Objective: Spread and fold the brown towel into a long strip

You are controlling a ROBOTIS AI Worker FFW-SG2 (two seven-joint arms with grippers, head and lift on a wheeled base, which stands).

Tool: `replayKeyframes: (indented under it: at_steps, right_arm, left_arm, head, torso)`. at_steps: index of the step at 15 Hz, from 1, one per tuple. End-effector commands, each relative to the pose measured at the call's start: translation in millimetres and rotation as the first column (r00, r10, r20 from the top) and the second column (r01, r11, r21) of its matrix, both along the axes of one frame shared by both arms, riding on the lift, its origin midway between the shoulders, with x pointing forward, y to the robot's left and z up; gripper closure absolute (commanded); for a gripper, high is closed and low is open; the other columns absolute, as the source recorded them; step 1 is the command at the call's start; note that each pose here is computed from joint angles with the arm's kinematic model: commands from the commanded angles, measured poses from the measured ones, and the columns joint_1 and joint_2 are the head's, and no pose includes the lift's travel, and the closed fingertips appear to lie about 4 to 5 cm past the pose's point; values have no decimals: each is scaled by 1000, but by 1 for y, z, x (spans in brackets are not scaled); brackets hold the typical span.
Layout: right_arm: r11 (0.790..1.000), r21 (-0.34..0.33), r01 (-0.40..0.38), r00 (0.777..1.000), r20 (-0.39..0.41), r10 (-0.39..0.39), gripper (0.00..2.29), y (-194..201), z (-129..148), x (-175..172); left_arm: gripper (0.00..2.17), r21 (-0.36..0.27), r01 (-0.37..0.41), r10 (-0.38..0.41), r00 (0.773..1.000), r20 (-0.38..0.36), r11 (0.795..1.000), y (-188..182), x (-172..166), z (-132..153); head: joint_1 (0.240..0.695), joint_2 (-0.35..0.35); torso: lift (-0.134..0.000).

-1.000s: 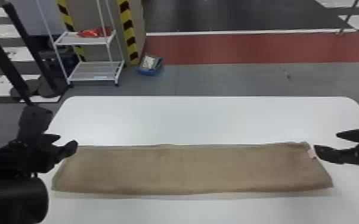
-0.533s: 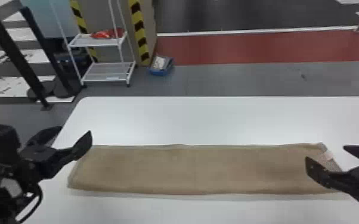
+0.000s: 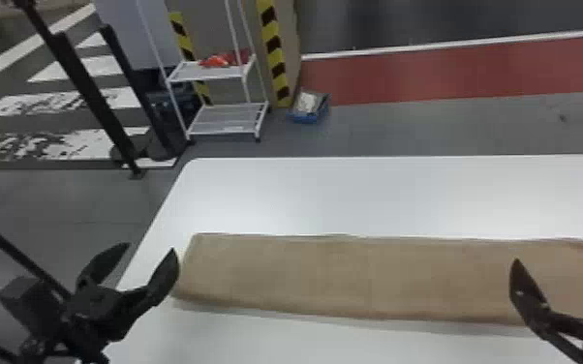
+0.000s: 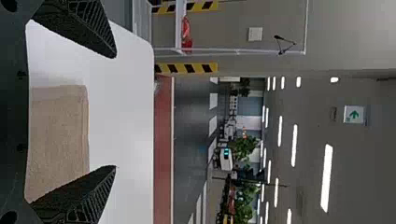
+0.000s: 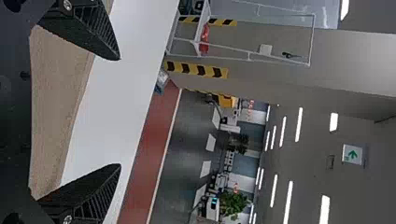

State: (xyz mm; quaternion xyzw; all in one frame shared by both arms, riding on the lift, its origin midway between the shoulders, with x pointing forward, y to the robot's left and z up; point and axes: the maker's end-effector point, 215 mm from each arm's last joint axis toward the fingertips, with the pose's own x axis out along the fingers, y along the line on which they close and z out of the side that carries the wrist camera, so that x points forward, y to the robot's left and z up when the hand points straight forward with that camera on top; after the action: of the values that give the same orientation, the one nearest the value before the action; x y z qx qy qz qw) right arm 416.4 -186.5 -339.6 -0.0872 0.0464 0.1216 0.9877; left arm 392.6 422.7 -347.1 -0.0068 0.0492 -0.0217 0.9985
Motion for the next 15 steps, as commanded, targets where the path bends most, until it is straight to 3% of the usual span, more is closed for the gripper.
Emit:
replayKeyframes:
  at_steps: [1,4,6,8,12,15]
  right_arm:
    - [999,35,0,999,45,-2,70,13,-5,-3]
    - [997,72,21,991,130,-30,73,18,8,-6]
    - [996,90,14,988,149,-28,73,21,13,-7]
    - [994,105,21,989,142,-36,73,19,9,-7]
    - [992,112,50,991,119,-63,76,15,3,-6]
    - [990,119,72,994,71,-81,76,18,-9,-5]
  left_arm:
    - [29,55,-49,44,995,90,997,-5,-16,14]
    - [33,105,-69,50,983,174,992,-40,-25,24]
    - [33,117,-130,110,980,163,985,-49,-28,18]
    - [33,143,-142,115,977,179,980,-66,-32,22]
    - [33,137,-124,112,989,92,983,-66,-30,3]
    - [33,142,-121,109,990,89,982,-67,-31,2]
  head:
    - [695,313]
    - [695,337]
    - [695,324]
    - [695,317]
    - [695,268]
    - [695,264]
  torso:
    - [-112]
    - [-112]
    - [-112]
    - [-112]
    - [-112]
    - [-112]
